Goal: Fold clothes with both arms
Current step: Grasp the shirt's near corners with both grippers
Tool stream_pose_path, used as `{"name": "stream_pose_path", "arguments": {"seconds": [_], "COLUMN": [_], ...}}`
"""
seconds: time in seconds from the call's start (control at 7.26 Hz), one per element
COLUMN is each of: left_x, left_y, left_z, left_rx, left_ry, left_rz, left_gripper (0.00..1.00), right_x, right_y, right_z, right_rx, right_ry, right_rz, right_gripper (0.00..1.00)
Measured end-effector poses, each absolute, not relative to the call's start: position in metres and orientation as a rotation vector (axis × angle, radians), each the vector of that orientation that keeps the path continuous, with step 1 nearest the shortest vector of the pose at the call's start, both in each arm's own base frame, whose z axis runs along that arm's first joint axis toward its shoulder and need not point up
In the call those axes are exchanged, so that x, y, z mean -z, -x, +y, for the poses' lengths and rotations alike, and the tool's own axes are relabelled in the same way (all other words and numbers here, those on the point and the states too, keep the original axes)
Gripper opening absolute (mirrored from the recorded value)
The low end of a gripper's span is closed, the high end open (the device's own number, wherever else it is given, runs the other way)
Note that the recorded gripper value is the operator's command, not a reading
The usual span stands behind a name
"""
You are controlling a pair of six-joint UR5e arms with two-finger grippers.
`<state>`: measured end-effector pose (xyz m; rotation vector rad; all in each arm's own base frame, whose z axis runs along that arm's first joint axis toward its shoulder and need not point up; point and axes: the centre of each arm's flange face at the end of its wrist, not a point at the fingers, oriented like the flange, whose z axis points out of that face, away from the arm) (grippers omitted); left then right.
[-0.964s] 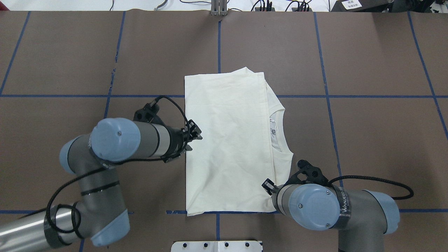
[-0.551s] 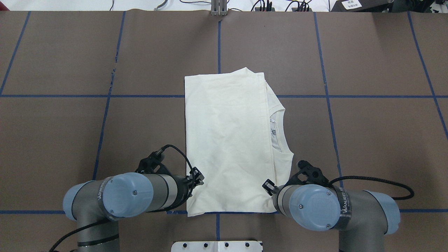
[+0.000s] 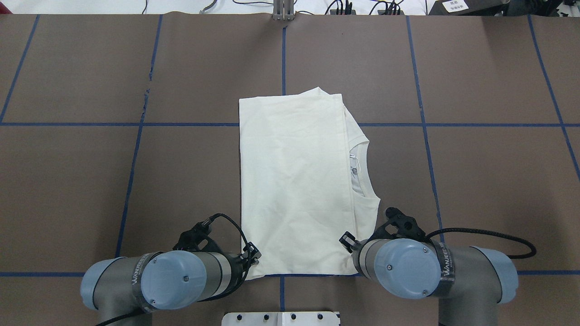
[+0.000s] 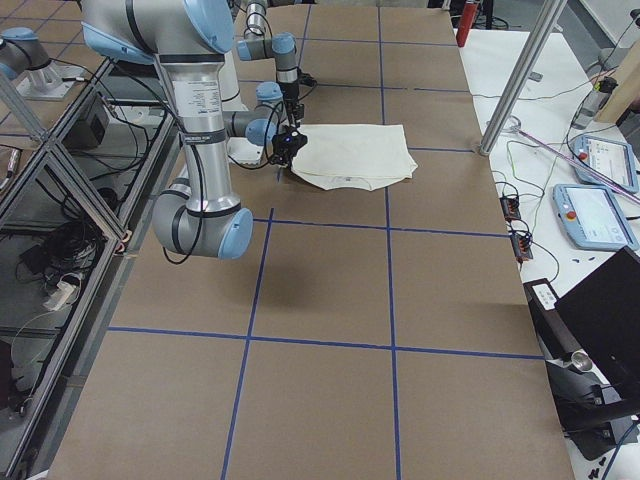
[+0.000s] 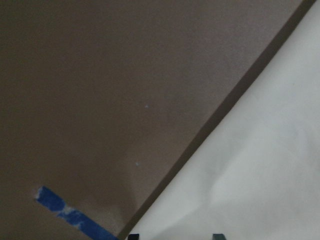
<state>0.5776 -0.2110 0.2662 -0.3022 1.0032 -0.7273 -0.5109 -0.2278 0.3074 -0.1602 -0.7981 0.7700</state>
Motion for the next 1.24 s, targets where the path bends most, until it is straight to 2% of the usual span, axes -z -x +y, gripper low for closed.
{"name": "stream_pose_path", "arguments": {"seconds": [0.14, 0.28, 0.41, 0.96, 1.24], "left_x": [-0.269, -0.27, -0.269, -0.263, -0.247], "left_y": [-0.58, -0.581, -0.582, -0.579, -0.548], "left_z": [-0.203, -0.197, -0.195, -0.195, -0.194], "left_rx": [0.723, 0.717, 0.714, 0.738, 0.74], "left_ry": [0.31, 0.316, 0.319, 0.336, 0.352], "left_rz": [0.992, 0.987, 0.986, 1.0, 1.051], "left_gripper": [0.54, 0.33, 0.0, 0.0, 0.0], "right_x": [-0.307, -0.307, -0.307, -0.308, -0.307], "right_y": [0.511, 0.511, 0.511, 0.511, 0.509], "right_z": [-0.228, -0.228, -0.228, -0.227, -0.228], "right_rx": [-0.77, -0.77, -0.77, -0.769, -0.771], "right_ry": [0.16, 0.16, 0.16, 0.16, 0.16], "right_rz": [-0.798, -0.798, -0.798, -0.797, -0.799], "right_gripper": [0.0, 0.0, 0.0, 0.0, 0.0]}}
